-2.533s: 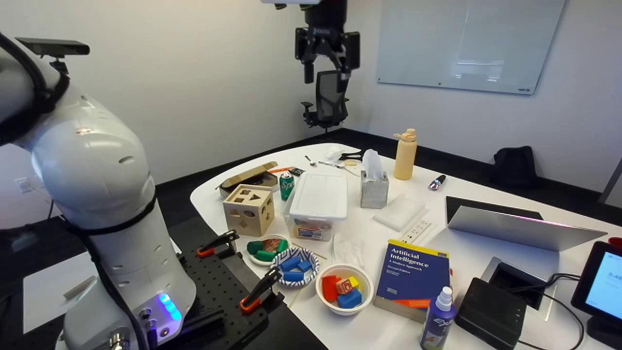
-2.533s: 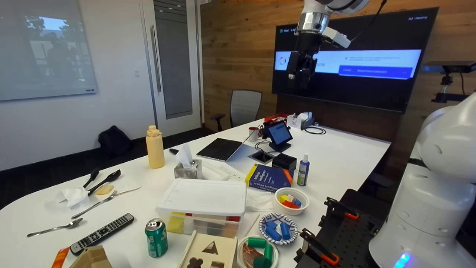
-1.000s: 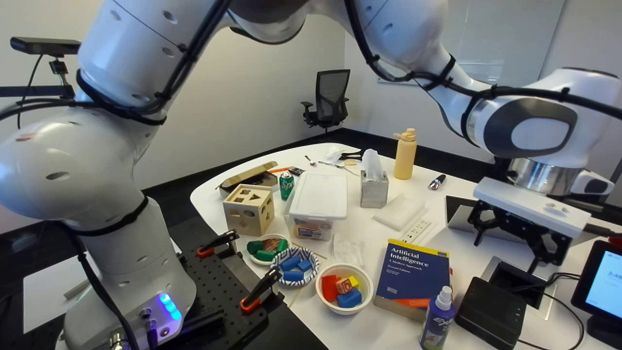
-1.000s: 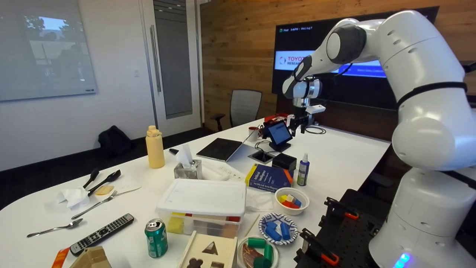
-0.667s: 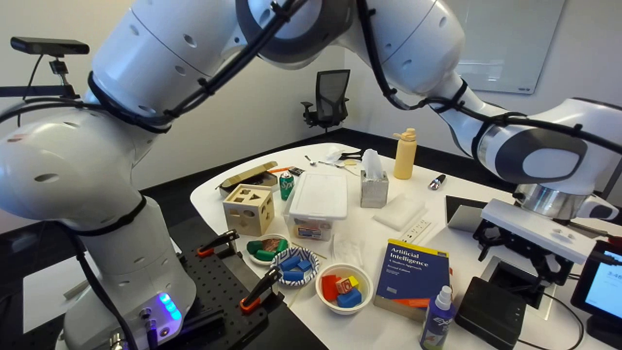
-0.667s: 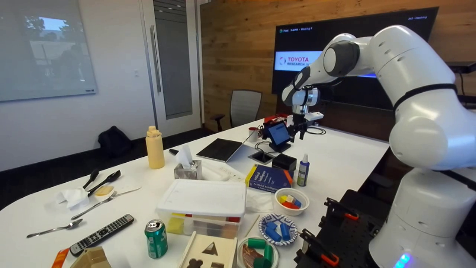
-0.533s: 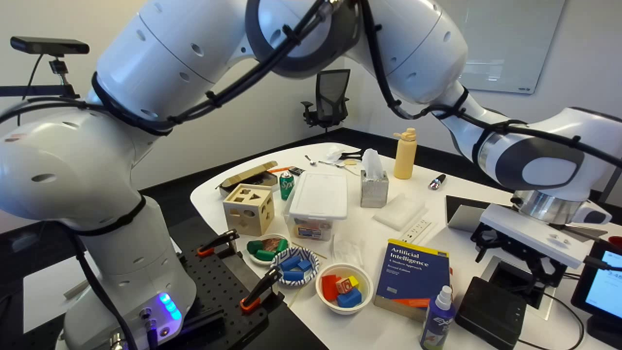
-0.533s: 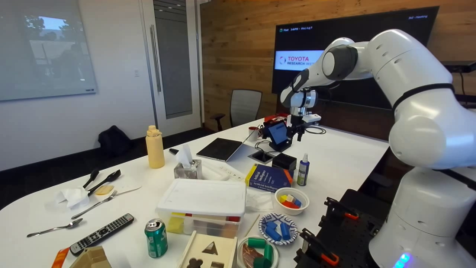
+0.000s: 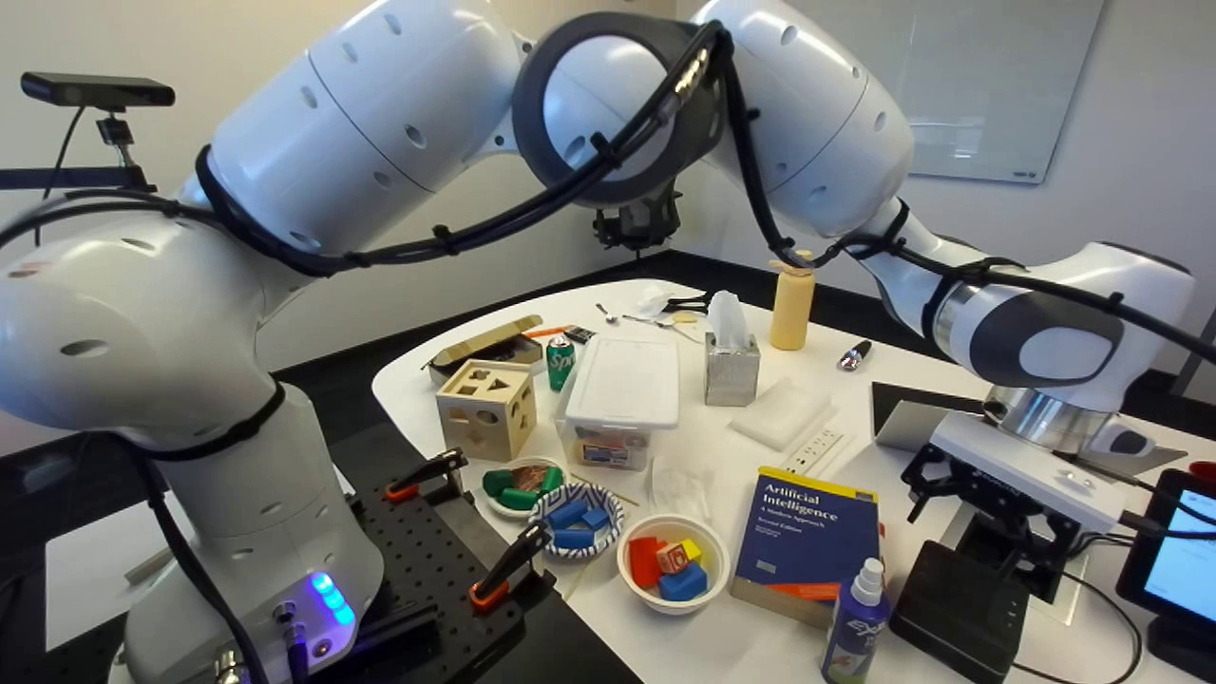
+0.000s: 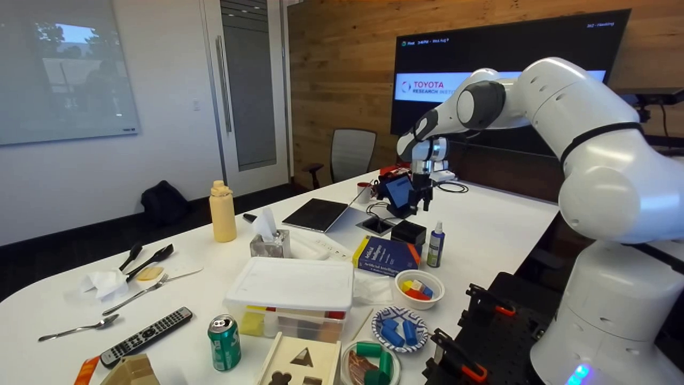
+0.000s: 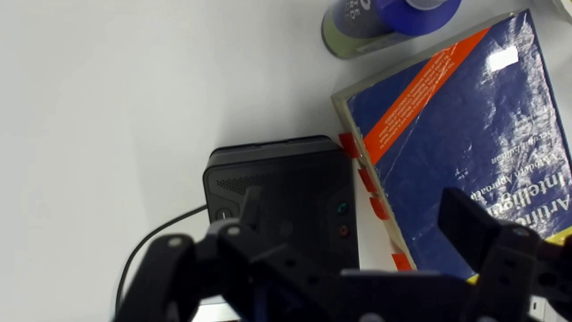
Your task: Press the top of the black object
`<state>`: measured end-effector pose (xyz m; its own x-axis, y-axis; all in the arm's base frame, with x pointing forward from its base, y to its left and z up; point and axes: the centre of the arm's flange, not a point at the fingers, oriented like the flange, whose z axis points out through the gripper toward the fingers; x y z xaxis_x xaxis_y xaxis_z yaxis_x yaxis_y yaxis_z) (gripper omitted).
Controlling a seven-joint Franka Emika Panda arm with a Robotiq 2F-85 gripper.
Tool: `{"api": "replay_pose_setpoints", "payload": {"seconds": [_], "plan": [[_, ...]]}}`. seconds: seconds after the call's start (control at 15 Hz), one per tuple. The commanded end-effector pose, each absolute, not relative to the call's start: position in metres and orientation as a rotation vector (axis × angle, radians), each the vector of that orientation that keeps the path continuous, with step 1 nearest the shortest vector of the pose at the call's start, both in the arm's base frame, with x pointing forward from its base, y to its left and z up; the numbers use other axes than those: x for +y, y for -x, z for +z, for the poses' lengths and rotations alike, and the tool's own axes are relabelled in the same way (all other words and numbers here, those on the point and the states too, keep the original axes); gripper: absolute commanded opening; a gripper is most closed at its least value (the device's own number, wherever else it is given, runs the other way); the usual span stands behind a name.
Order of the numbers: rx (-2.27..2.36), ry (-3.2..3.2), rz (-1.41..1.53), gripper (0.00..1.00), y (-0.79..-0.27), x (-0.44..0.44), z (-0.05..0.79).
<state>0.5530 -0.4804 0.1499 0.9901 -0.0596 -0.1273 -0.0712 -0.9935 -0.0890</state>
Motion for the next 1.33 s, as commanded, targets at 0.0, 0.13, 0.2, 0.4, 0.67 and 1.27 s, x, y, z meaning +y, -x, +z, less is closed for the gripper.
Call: {"api": "replay_pose_setpoints", "payload": {"seconds": [0.0, 0.13, 0.2, 0.4, 0.67, 1.27], "plan": [[0.080, 3.033, 0.195, 1.00, -0.554, -0.477, 0.143], [0.070, 3.026, 0.187, 1.00, -0.557, -0.474, 0.135], [0.050, 3.026, 0.183, 1.00, -0.558, -0.472, 0.131], [0.035, 3.027, 0.202, 1.00, -0.565, -0.466, 0.116], [0.020, 3.040, 0.203, 0.58, -0.568, -0.461, 0.108], [-0.026, 3.051, 0.211, 0.00, -0.590, -0.458, 0.090]]}}
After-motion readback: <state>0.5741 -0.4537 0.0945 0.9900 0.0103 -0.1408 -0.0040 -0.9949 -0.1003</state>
